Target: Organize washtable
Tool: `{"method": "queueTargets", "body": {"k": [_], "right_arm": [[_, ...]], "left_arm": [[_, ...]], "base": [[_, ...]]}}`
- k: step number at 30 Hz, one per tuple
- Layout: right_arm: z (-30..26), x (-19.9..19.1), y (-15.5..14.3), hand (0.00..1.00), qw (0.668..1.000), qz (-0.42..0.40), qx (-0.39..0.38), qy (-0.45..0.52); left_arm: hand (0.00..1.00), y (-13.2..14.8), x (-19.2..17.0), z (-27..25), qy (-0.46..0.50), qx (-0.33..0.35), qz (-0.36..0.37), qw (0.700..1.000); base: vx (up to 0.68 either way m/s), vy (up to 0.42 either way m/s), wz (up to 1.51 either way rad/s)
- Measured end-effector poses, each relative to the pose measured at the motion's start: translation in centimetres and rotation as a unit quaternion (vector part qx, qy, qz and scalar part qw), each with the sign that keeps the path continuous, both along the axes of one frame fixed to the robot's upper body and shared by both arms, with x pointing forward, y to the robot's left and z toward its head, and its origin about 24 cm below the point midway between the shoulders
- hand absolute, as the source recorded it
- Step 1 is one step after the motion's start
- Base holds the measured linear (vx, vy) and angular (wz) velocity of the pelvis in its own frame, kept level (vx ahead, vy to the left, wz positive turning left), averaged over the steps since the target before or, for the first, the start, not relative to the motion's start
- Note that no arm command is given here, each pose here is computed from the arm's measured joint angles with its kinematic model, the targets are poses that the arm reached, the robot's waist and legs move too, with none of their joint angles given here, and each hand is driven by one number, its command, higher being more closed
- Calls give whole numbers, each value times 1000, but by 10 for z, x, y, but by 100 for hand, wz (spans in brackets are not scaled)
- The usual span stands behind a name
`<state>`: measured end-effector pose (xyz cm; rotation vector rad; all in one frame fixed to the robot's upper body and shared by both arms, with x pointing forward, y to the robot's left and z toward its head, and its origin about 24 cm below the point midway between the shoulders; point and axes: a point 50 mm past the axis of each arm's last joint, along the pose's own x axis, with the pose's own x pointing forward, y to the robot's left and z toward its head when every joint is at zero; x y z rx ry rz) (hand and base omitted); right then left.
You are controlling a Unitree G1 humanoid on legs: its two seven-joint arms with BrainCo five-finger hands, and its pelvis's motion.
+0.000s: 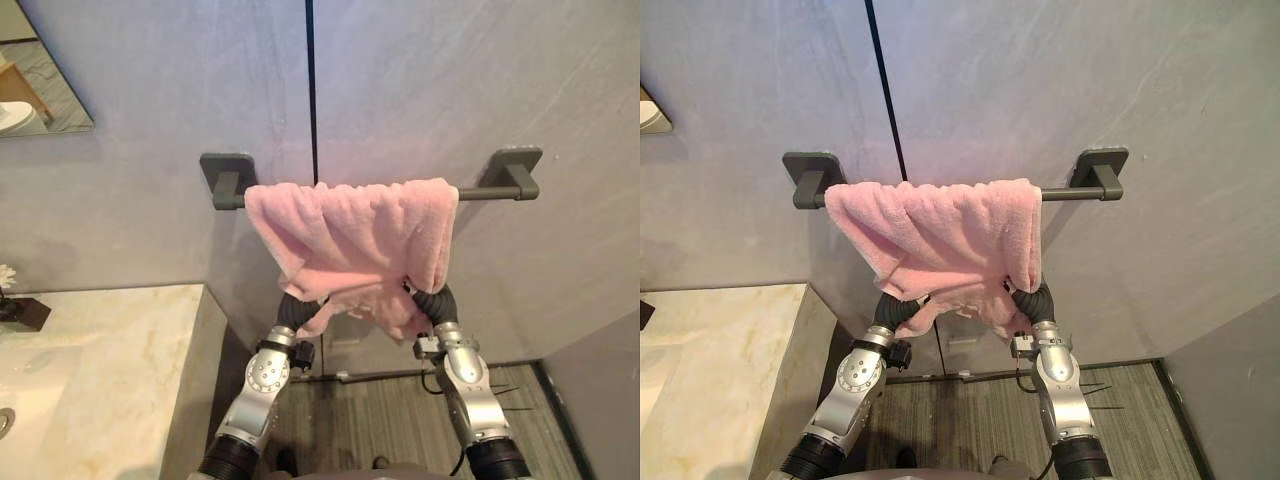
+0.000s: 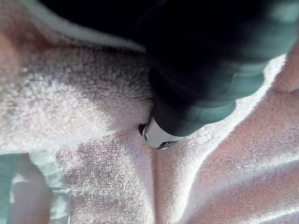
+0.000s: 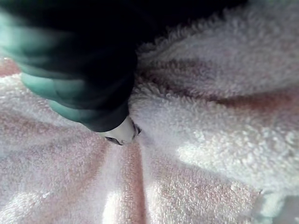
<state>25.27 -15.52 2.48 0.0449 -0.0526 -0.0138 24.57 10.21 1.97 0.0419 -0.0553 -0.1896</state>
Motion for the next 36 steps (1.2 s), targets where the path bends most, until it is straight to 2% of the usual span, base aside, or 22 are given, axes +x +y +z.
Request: {"method": "queueTargets", "body": {"k": [21, 33, 34, 35, 36], "right_arm": [[-4, 18, 11, 100, 1000, -5, 8, 4], [1, 25, 19, 100, 999, -52, 13, -3], [1, 25, 19, 100, 999, -52, 13, -3], [1, 25, 19, 0, 999, -52, 13, -4], [1, 25, 18, 0, 998, -54, 13, -4]], "left_arm": [[100, 4, 1, -14, 34, -6, 19, 999], [100, 0, 9, -7, 30, -48, 24, 998], [0, 0, 9, -7, 29, -48, 24, 998], [0, 0, 9, -7, 30, -48, 24, 998], [0, 0, 9, -7, 30, -48, 25, 998]], "base": [[-21, -2, 1], [-3, -1, 0], [0, 0, 0], [0, 0, 0], [0, 0, 0]]}}
